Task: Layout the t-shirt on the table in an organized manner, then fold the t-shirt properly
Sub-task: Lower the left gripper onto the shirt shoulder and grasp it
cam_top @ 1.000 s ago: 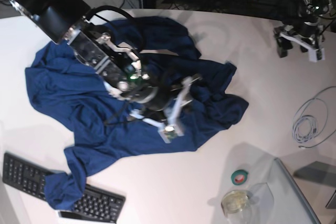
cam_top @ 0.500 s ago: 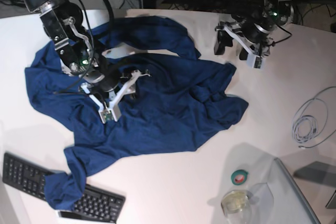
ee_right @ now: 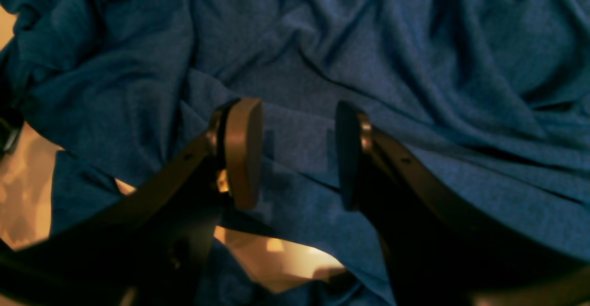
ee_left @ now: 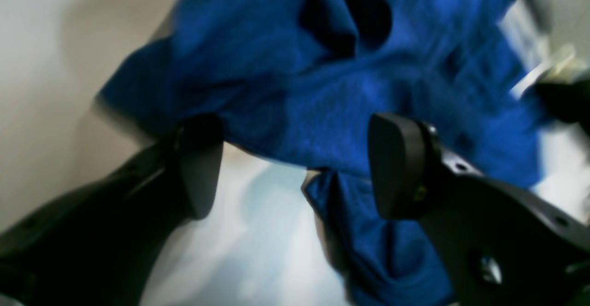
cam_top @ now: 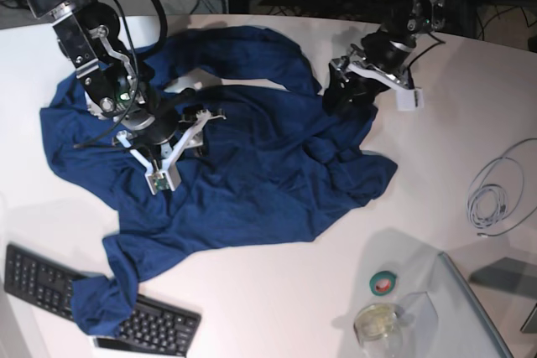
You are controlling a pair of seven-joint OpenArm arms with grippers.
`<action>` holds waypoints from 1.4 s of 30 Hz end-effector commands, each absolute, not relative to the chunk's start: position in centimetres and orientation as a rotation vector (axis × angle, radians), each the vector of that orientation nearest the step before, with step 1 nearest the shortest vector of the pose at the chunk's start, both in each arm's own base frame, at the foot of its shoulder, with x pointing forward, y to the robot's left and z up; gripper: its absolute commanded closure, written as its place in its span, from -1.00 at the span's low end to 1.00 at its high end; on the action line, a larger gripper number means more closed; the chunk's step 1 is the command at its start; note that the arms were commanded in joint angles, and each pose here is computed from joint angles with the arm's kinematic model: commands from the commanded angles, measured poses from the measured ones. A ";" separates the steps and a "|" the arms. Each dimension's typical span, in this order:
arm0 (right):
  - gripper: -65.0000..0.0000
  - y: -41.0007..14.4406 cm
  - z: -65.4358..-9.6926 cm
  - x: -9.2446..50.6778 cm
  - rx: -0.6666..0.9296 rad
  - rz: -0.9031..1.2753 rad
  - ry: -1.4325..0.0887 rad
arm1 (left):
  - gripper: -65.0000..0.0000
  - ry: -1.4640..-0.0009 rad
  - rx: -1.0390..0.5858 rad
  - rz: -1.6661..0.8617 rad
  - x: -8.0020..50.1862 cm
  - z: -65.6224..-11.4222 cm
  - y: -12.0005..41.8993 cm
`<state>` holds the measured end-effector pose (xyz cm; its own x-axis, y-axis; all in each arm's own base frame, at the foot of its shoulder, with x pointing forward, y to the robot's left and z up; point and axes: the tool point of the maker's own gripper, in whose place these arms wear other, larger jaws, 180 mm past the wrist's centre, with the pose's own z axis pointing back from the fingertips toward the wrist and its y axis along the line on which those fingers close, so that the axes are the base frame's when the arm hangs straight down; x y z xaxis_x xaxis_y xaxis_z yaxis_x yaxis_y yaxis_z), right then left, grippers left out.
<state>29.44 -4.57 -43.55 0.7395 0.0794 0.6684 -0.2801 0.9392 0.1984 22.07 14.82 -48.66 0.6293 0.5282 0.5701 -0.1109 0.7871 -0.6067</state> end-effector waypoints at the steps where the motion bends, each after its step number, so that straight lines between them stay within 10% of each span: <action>1: 0.27 -4.2 -42.2 30.5 0.311 0.203 -0.767 | -0.46 -0.674 -0.494 0.385 19.7 -51.3 15.2; 23: 0.27 -5.2 -42.5 30.5 0.290 0.210 -0.758 | -0.46 -0.725 -0.359 0.539 19.7 -50.4 23.5; 42: 0.27 -5.2 -42.6 30.4 0.289 0.210 -0.755 | -0.35 -0.717 -0.457 0.367 21.5 -49.3 17.7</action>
